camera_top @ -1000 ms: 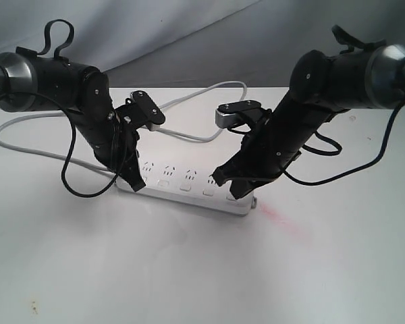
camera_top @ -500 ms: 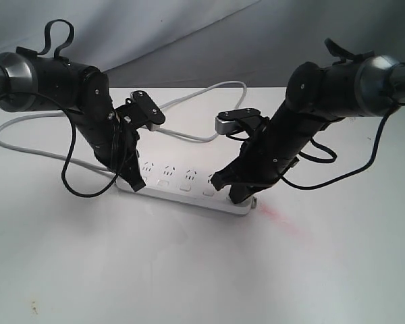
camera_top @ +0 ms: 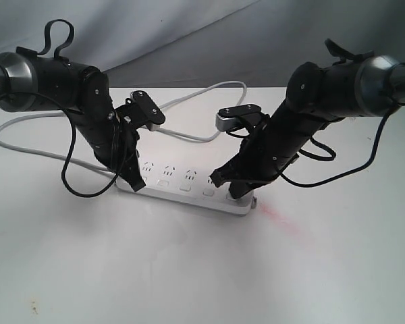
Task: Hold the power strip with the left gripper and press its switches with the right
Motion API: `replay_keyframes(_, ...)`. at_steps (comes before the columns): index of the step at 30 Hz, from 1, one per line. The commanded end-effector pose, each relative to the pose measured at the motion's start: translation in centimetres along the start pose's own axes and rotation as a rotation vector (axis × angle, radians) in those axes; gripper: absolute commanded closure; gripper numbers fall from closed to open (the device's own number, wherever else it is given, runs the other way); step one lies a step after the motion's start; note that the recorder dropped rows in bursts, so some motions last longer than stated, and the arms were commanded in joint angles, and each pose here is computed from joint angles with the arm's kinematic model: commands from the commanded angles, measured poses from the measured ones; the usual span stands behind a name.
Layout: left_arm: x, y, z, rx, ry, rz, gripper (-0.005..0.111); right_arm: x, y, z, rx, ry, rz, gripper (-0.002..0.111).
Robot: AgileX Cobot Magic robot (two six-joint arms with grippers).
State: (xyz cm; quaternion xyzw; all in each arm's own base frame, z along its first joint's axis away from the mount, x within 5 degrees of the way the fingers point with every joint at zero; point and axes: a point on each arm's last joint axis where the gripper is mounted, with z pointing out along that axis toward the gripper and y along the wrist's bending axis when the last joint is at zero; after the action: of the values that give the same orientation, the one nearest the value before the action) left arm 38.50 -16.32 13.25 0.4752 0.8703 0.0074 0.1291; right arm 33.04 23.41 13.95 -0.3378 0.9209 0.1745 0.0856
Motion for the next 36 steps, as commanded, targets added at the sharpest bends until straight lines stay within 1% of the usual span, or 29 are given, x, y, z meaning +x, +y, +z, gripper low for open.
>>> replay_keyframes(1, 0.4, -0.3, 0.8, 0.025, 0.033, -0.014, 0.107, 0.1, 0.1, 0.1, -0.007, 0.020, 0.000, 0.108)
replay_keyframes(5, 0.4, -0.3, 0.8, 0.025, 0.033, -0.014, 0.107, 0.4, -0.1, 0.5, 0.002, 0.043, 0.033, 0.108)
replay_keyframes(11, 0.4, -0.3, 0.8, 0.025, 0.033, -0.014, 0.107, 1.4, -1.0, 3.0, 0.014, 0.132, 0.085, 0.108)
replay_keyframes(15, 0.4, -0.3, 0.8, 0.025, 0.033, -0.014, 0.107, 1.8, -1.2, 3.9, 0.013, 0.161, 0.117, 0.108)
replay_keyframes(20, 0.4, -0.3, 0.8, 0.025, 0.033, -0.014, 0.107, 1.8, -0.2, 4.3, 0.013, 0.176, 0.091, 0.108)
replay_keyframes(22, 0.4, -0.3, 0.8, 0.025, 0.033, -0.014, 0.107, 1.9, 0.2, 4.5, 0.039, 0.183, 0.084, 0.108)
replay_keyframes(25, 0.4, -0.3, 0.8, 0.025, 0.033, -0.014, 0.107, 2.0, 0.3, 4.7, 0.135, 0.205, 0.064, 0.108)
replay_keyframes(27, 0.4, -0.3, 0.8, 0.025, 0.033, -0.014, 0.107, 2.1, 0.4, 4.7, 0.175, 0.211, 0.067, 0.108)
replay_keyframes(33, 0.4, -0.3, 0.8, 0.025, 0.033, -0.014, 0.107, 1.8, 0.7, 4.4, 0.183, 0.193, 0.066, 0.108)
replay_keyframes(36, 0.4, -0.3, 0.8, 0.025, 0.033, -0.014, 0.107, 1.2, 1.0, 3.2, 0.186, 0.141, 0.058, 0.108)
